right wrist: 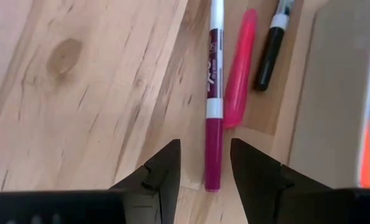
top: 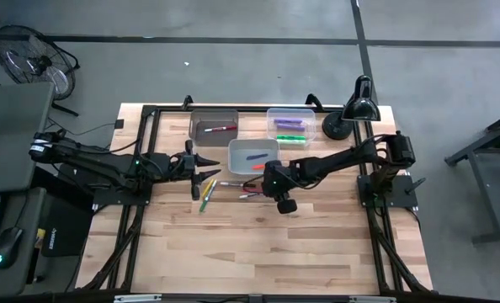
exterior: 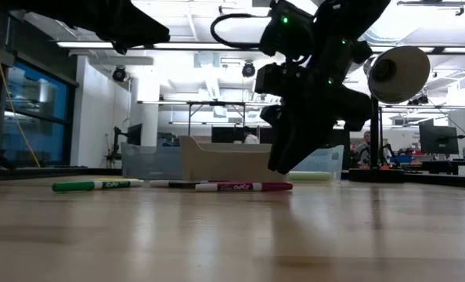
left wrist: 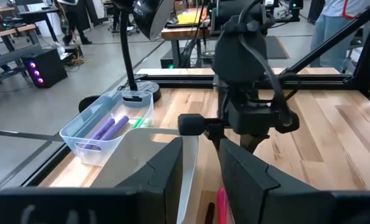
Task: Pick & Place Markers
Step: Put the dark red marker into the black bin
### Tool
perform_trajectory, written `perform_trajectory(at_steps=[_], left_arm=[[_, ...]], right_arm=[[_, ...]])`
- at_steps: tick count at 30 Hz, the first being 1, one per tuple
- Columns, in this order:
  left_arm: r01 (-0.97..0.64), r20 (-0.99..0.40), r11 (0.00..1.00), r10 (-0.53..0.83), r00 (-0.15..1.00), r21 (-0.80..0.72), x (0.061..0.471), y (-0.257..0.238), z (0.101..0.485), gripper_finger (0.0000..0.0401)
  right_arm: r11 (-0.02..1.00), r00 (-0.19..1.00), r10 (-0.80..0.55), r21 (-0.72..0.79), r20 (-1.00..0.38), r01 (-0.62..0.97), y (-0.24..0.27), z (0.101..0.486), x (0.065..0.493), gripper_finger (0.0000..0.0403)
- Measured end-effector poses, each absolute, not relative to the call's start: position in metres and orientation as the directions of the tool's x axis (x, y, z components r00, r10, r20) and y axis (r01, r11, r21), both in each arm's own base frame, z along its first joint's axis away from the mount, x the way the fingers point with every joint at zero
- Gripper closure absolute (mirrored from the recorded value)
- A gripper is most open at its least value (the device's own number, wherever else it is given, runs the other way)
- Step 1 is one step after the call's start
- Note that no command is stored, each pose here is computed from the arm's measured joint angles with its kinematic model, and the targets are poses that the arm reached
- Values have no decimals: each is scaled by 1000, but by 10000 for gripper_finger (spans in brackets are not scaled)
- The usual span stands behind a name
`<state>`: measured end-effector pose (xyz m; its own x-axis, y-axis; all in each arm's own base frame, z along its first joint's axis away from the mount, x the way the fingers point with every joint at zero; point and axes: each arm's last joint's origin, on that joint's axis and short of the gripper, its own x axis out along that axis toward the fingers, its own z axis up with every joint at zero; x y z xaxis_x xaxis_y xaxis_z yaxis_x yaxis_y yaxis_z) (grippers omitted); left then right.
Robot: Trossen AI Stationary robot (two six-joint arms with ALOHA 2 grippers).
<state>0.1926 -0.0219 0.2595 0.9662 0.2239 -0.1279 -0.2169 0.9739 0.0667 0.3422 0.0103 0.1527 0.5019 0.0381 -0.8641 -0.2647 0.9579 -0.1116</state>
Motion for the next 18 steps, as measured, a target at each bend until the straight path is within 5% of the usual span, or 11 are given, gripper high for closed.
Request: perform_trajectory(at_steps=[18], left_arm=[[-215, -139, 974, 223, 965, 72, 193, -22, 258, 298]], right_arm=[[923, 490, -141, -293, -860, -249, 45, 153, 340, 274]])
